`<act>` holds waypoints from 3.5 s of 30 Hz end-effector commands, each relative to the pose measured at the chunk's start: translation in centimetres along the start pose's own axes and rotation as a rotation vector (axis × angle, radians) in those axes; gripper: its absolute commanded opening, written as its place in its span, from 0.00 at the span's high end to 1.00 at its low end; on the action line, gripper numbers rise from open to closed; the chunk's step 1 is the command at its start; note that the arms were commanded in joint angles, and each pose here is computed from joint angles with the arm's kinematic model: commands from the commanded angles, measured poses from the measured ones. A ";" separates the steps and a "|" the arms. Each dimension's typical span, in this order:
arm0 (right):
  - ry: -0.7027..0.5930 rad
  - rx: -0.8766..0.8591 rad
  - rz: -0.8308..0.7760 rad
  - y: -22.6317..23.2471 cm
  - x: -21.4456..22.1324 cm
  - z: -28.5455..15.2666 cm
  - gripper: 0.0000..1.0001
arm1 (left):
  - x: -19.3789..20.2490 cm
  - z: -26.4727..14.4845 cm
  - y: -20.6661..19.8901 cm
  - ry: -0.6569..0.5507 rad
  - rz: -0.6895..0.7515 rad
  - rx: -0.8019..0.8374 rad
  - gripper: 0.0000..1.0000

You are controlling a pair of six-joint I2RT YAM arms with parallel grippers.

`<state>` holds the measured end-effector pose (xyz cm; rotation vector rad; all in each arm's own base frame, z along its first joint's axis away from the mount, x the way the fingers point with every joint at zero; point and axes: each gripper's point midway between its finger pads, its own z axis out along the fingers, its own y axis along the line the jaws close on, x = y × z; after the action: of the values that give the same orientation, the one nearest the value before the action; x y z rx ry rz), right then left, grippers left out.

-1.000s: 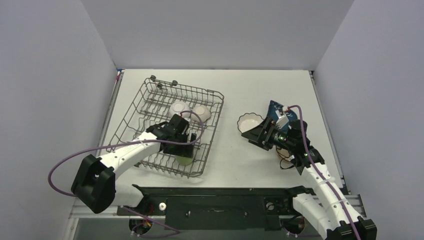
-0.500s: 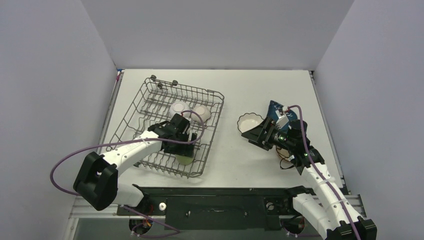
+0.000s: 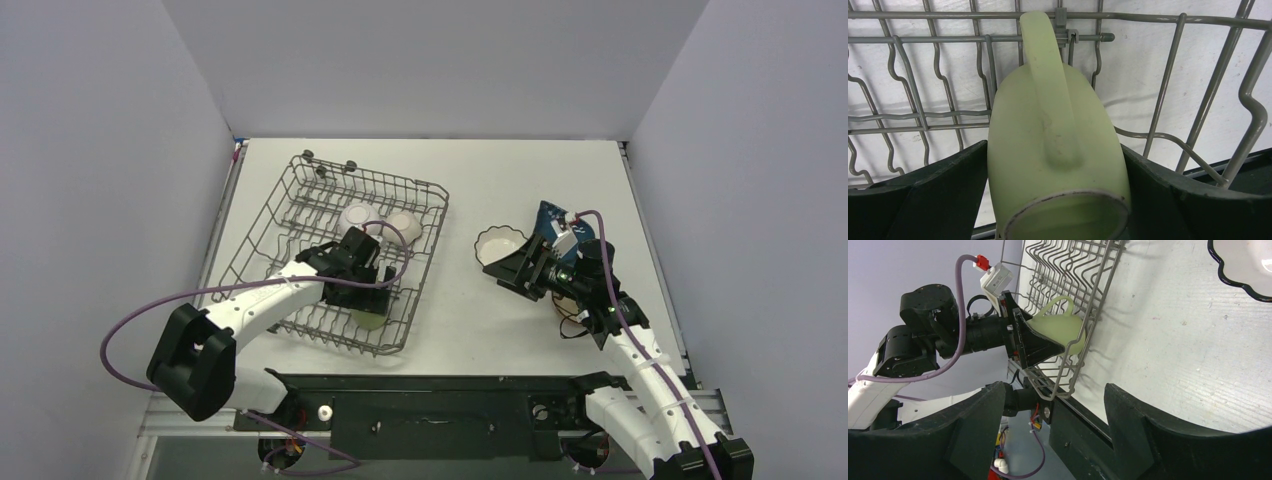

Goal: Load the mixed dishes into the dish rack

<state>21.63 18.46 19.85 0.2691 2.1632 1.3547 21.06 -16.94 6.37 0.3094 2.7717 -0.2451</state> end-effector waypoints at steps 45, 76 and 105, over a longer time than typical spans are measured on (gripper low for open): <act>-0.468 1.068 -0.152 -11.4 -9.7 -11.4 0.31 | -8.6 -25.4 -1.0 -0.955 -0.169 0.331 0.04; -0.046 1.418 -0.372 -19.2 -5.2 -5.3 0.67 | -6.9 -25.1 -0.4 -0.954 -0.131 0.319 0.04; -0.149 1.340 -0.400 -17.9 -6.5 -4.6 1.00 | -7.2 -24.9 -0.5 -0.925 -0.186 0.320 0.04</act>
<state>25.14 3.61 4.58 0.3649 2.5883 -0.5059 19.45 -13.69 30.79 0.0547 1.8555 -0.6602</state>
